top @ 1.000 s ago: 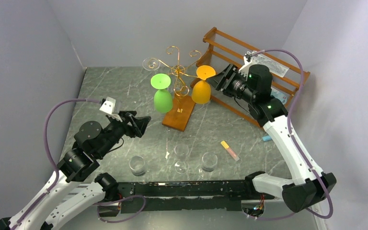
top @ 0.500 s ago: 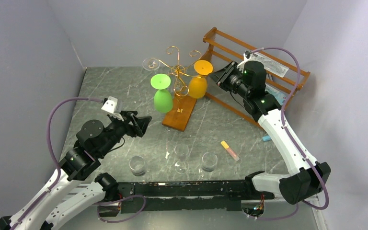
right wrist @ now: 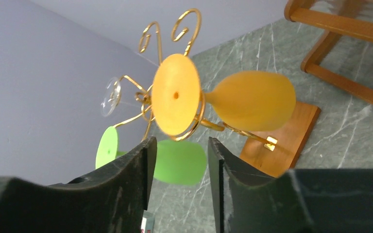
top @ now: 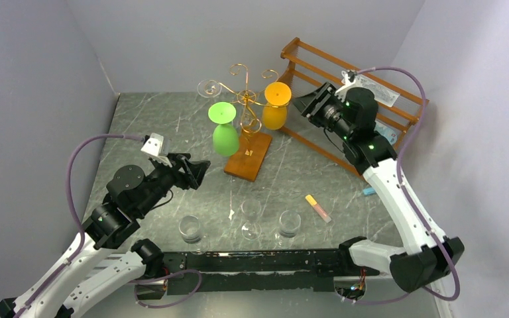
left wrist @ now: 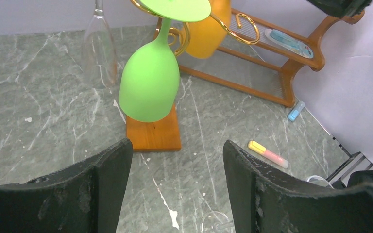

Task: Place the wine glass upside down on the wine glass rack

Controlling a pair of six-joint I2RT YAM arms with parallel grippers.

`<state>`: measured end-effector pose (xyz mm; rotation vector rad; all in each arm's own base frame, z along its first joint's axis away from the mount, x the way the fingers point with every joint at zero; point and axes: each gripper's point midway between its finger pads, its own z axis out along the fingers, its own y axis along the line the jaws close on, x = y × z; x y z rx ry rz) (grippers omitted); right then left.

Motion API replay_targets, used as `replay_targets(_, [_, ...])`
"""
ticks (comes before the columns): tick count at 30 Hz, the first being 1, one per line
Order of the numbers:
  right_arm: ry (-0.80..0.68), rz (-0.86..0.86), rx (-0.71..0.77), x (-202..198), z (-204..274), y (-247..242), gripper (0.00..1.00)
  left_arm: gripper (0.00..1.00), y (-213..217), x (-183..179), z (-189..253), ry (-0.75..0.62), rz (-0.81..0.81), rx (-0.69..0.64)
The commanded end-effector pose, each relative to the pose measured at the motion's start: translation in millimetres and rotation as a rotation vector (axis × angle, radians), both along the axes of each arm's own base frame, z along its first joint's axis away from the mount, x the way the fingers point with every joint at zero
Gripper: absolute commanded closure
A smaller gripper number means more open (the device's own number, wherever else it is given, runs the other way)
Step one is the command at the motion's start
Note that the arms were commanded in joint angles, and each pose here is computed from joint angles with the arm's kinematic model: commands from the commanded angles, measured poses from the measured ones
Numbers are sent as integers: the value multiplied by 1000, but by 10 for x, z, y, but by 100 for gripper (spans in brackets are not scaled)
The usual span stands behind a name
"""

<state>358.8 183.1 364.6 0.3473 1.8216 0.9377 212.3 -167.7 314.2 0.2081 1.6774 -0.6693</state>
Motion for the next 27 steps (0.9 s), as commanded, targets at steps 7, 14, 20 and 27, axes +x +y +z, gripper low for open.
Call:
replay_targets(7, [-18,110,-221,-773,-105,-263,46,24,2,-80,297,-56,-32,-31])
replay_targets(14, [118,199,-351,-1312,-593,-427,46,16,-10,-45,432,-74,-26,-33])
replay_targets(20, [247,249,-450,-1699,-1070,-598,42,6,-106,-7,405,-60,-52,-30])
replay_targets(27, [359,302,-515,-1996,-1389,-713,44,5,-233,-8,355,-47,-104,-31])
